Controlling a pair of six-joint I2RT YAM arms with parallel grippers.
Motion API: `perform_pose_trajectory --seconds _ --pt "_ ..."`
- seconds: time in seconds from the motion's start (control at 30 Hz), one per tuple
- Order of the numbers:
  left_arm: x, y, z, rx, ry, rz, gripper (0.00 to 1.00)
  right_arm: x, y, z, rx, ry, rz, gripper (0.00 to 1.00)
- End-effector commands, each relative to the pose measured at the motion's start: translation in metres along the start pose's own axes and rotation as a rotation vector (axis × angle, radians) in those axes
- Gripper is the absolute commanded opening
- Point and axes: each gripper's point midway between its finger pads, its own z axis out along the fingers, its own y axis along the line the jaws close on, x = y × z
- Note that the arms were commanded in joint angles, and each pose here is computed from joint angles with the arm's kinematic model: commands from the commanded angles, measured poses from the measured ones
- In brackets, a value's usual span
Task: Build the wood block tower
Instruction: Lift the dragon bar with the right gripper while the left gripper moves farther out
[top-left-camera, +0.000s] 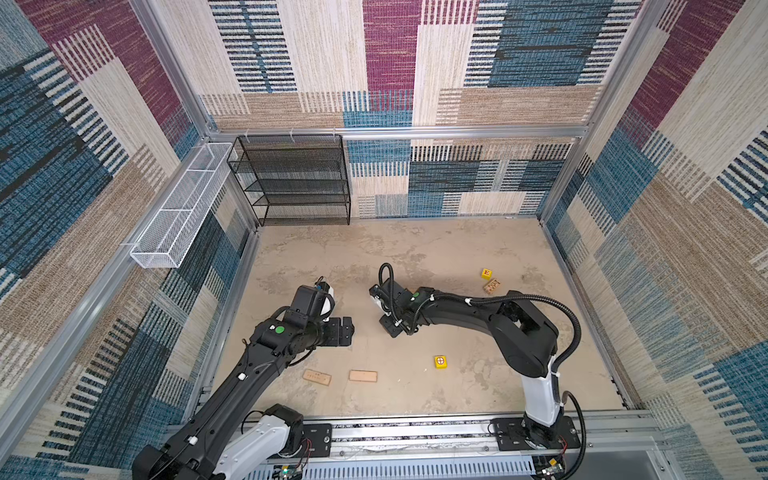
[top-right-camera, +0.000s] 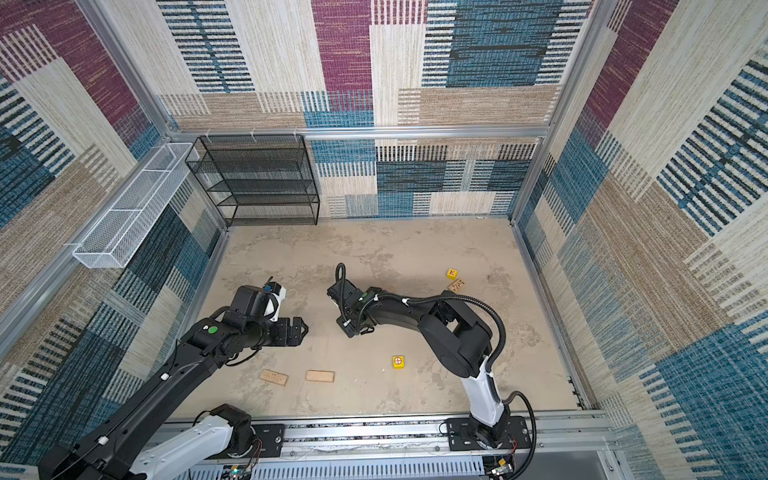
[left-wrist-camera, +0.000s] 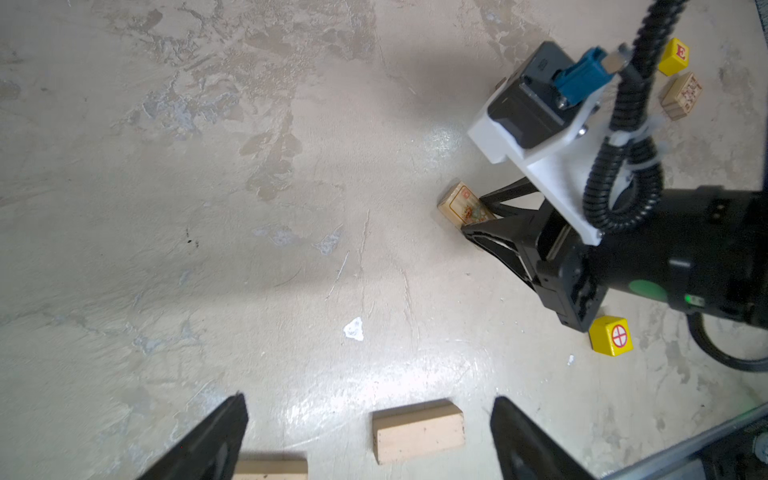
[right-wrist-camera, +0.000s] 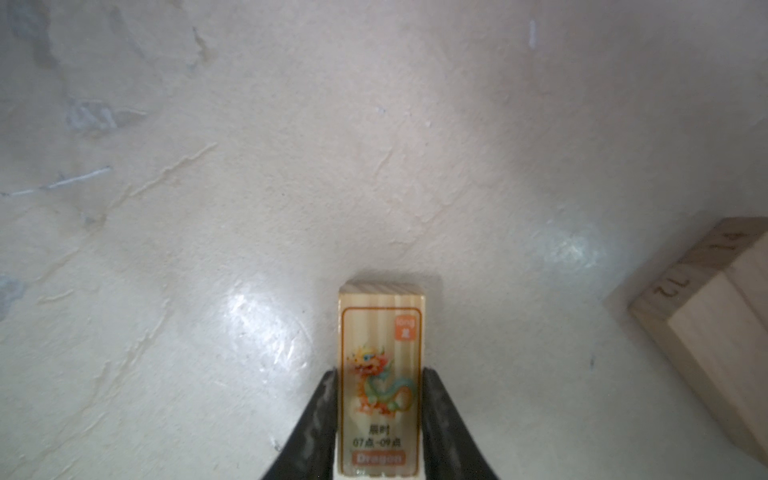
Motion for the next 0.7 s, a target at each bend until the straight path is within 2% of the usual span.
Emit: perform_pose_trajectory --seconds 0.0,0.2,0.43,0.57,0.67 --pt "0.0 0.003 -0.001 -0.017 -0.001 0.013 0.96 -0.005 -0.002 -0.003 0.014 -0.023 0.024 0.28" --pt "-0.002 0.007 -0.002 -0.037 -0.01 0.01 0.96 -0.01 -0.003 -0.009 0.017 -0.044 0.058 0.2" --pt "-0.004 0.01 -0.005 -0.058 -0.023 0.008 0.96 -0.022 -0.008 -0.026 0.031 -0.107 0.111 0.0" --pt "-0.017 0.009 -0.007 -0.061 -0.061 0.033 0.95 -0.032 -0.017 -0.041 0.057 -0.16 0.134 0.0" --pt "-0.042 0.002 -0.014 -0.062 -0.093 0.076 0.94 -0.043 -0.028 -0.056 0.075 -0.22 0.172 0.0"
